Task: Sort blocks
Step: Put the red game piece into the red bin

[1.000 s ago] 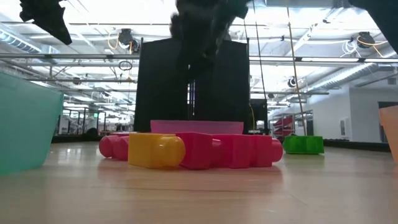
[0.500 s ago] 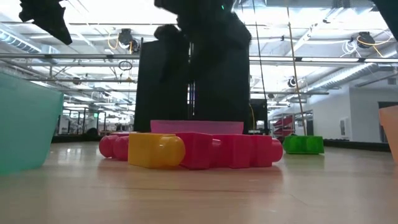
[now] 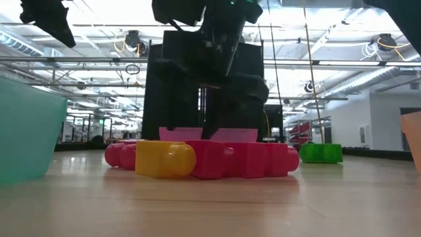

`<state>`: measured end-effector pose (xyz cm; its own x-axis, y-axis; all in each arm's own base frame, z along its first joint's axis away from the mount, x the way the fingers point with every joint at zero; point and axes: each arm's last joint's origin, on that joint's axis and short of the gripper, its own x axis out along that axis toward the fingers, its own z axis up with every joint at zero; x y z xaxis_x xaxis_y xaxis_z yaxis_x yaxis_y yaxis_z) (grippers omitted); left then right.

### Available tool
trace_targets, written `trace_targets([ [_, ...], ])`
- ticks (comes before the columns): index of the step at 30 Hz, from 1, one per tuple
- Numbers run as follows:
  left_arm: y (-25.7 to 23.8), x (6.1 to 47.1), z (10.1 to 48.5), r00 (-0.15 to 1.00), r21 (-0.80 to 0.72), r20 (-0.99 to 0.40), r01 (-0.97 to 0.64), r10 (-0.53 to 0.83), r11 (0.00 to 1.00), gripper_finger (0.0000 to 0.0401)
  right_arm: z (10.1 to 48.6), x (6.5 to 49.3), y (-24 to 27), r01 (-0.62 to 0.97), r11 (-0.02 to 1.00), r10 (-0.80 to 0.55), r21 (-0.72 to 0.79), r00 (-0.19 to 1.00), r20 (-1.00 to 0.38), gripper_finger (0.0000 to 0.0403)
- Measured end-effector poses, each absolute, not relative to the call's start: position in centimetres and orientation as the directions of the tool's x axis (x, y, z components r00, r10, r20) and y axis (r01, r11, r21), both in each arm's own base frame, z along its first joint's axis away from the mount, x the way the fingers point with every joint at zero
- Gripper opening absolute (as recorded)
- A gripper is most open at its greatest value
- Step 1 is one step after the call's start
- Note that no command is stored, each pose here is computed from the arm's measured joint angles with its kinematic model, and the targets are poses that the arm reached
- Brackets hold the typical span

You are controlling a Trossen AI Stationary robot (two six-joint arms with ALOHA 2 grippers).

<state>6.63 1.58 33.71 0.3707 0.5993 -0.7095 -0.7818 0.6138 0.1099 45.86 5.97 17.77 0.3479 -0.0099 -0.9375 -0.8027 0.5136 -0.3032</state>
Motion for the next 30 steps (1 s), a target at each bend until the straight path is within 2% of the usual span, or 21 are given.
trace_targets([
  [15,1.6,6.6,33.7,0.366,0.116,-0.712,-0.780,0.599,0.615,0.0059,16.9,45.9,5.3,-0.787,0.560,-0.012,-0.259,0.305,-0.952,0.0287],
  [20,1.6,6.6,33.7,0.367,0.116,-0.712,-0.780,0.599,0.615,0.0059,15.6,45.0,3.6,-0.681,0.716,-0.041,-0.153,0.178,-0.983,0.0287],
  [23,1.6,6.6,33.7,0.366,0.119,-0.711,-0.779,0.600,0.616,0.0059,16.2,44.7,2.3,-0.606,0.784,-0.054,-0.136,0.151,-0.987,0.0285],
  [27,1.6,6.6,33.7,0.365,0.124,-0.710,-0.777,0.601,0.618,0.0059,16.1,44.3,1.1,-0.549,0.827,-0.074,-0.124,0.114,-0.991,0.0275],
  [30,1.6,6.6,33.7,0.365,0.125,-0.709,-0.777,0.603,0.617,0.0059,16.5,44.4,0.9,-0.546,0.828,-0.070,-0.128,0.127,-0.989,0.0263],
])
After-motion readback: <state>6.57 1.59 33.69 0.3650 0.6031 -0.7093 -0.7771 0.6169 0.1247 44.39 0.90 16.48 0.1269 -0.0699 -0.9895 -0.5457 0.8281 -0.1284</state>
